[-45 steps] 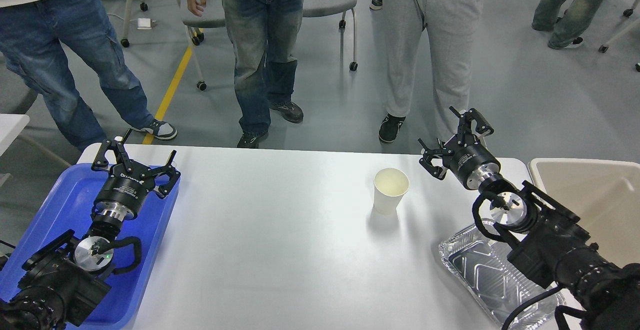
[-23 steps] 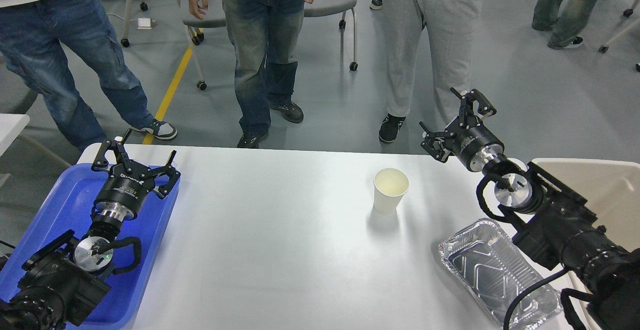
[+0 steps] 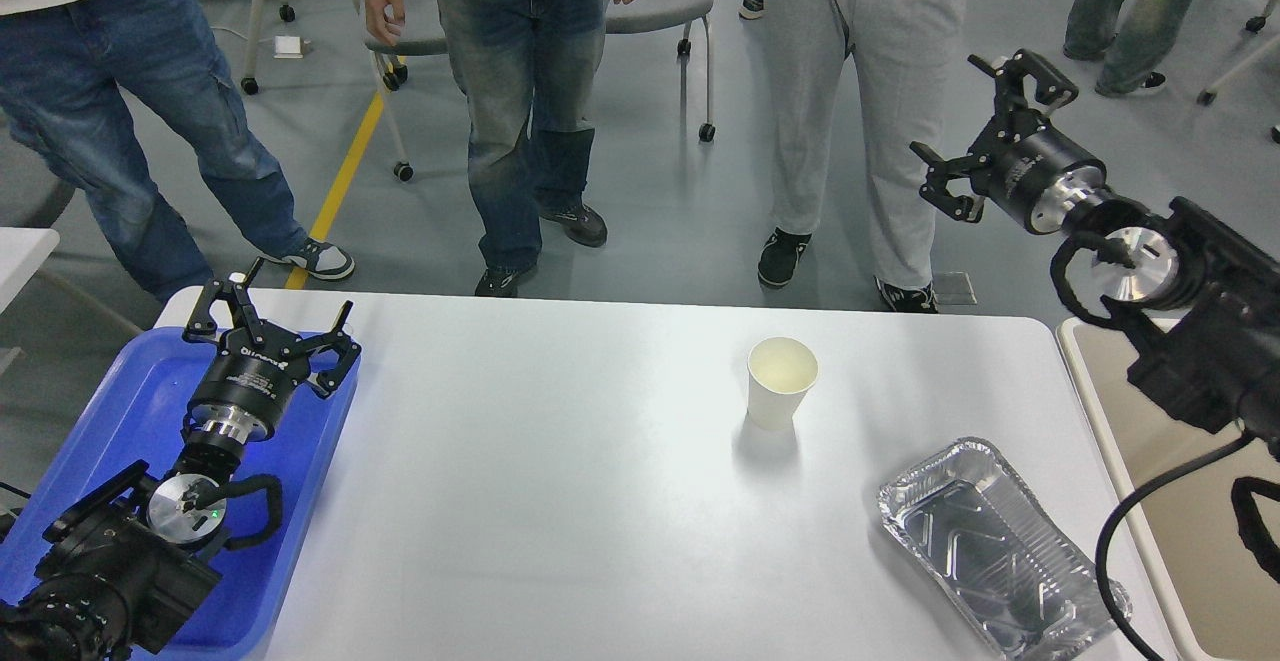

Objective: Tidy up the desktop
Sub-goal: 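Raise the right gripper up and swing it toward the white paper cup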

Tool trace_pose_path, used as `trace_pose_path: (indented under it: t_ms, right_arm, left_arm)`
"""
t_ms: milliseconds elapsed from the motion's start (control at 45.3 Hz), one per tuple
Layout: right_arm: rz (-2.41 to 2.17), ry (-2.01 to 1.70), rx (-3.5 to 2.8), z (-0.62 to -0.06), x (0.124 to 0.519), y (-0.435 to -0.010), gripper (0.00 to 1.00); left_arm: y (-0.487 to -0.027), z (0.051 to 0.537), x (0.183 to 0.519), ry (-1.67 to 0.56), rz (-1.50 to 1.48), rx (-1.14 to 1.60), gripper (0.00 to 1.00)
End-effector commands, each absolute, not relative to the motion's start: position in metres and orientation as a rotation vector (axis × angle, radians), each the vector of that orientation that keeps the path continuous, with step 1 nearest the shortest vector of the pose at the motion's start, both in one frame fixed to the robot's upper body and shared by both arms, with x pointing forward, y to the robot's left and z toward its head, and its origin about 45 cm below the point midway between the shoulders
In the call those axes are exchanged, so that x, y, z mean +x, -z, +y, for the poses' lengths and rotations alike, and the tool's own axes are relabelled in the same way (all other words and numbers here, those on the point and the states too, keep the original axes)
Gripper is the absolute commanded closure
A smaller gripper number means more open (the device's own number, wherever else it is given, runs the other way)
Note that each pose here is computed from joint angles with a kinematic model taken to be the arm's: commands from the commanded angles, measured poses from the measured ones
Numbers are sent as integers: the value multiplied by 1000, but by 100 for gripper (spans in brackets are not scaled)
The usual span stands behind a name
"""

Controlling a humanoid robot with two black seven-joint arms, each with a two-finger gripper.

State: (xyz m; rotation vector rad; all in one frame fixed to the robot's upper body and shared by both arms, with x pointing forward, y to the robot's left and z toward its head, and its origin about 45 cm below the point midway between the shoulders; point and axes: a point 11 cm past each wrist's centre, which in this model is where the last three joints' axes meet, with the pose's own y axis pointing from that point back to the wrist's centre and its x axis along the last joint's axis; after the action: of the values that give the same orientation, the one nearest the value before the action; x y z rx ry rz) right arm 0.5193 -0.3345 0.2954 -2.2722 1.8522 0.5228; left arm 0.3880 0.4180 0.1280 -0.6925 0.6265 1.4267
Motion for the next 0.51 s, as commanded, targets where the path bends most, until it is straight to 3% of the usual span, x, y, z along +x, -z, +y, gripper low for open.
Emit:
trace_pose_path:
  t_ms: [0,486]
  right_arm:
    - [1846,-388,-2367,-344,523,-345,0]
    - [1735,-195,-2688,-304,494,-378,0]
  left_arm:
    - [-128,419,388,-1428,625,-695,0]
    - [-128,418,388,-1426,628,-692,0]
